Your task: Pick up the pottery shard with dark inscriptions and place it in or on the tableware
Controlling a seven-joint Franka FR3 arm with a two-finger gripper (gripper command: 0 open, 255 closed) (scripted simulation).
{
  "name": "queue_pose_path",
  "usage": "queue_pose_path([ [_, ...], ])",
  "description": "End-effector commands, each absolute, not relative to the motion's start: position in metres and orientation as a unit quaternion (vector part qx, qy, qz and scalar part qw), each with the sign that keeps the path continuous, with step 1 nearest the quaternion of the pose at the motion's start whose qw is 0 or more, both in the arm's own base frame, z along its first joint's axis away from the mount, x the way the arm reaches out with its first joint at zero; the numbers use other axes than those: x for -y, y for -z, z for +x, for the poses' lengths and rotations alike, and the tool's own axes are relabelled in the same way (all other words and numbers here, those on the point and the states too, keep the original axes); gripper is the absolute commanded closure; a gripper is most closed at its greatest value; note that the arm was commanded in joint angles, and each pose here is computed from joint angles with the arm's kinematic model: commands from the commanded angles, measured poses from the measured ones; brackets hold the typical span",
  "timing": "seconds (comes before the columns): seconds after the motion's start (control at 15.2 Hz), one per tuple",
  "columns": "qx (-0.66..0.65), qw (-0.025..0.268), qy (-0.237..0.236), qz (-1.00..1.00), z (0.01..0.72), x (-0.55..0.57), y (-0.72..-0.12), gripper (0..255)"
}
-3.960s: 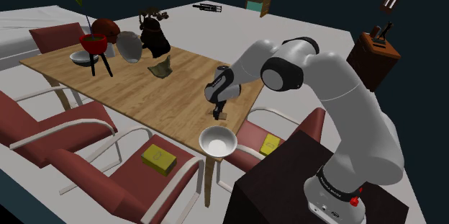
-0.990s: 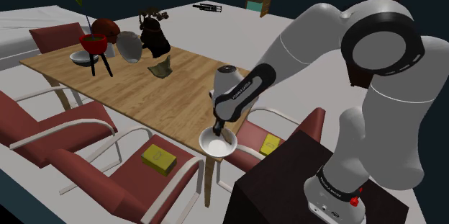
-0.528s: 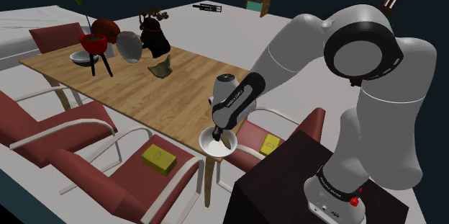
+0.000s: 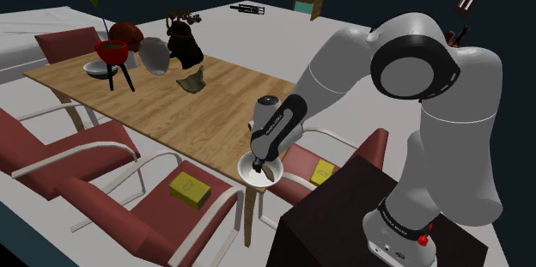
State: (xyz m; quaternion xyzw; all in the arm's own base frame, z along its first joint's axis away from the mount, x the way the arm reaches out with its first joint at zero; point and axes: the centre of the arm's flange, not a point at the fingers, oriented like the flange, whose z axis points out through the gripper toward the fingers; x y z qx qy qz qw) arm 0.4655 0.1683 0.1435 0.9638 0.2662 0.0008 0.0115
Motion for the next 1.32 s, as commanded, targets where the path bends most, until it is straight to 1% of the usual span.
queue_pose_path([
  [0.0,-0.266,0.012,0.000,0.964,0.465,-0.168,-0.142,255],
  [0.26,-0.266,0.012,0.000,0.964,0.465,-0.168,-0.142,255],
  [0.33,-0.266,0.012,0.000,0.964,0.465,-0.168,-0.142,0],
  [0.66,-0.266,0.012,0.000,0.964,0.465,-0.168,-0.142,0],
  [0.92,-0.266,0.012,0.000,0.964,0.464,-0.169,-0.192,0],
  [1.25,-0.266,0.012,0.000,0.964,0.464,-0.169,-0.192,0],
])
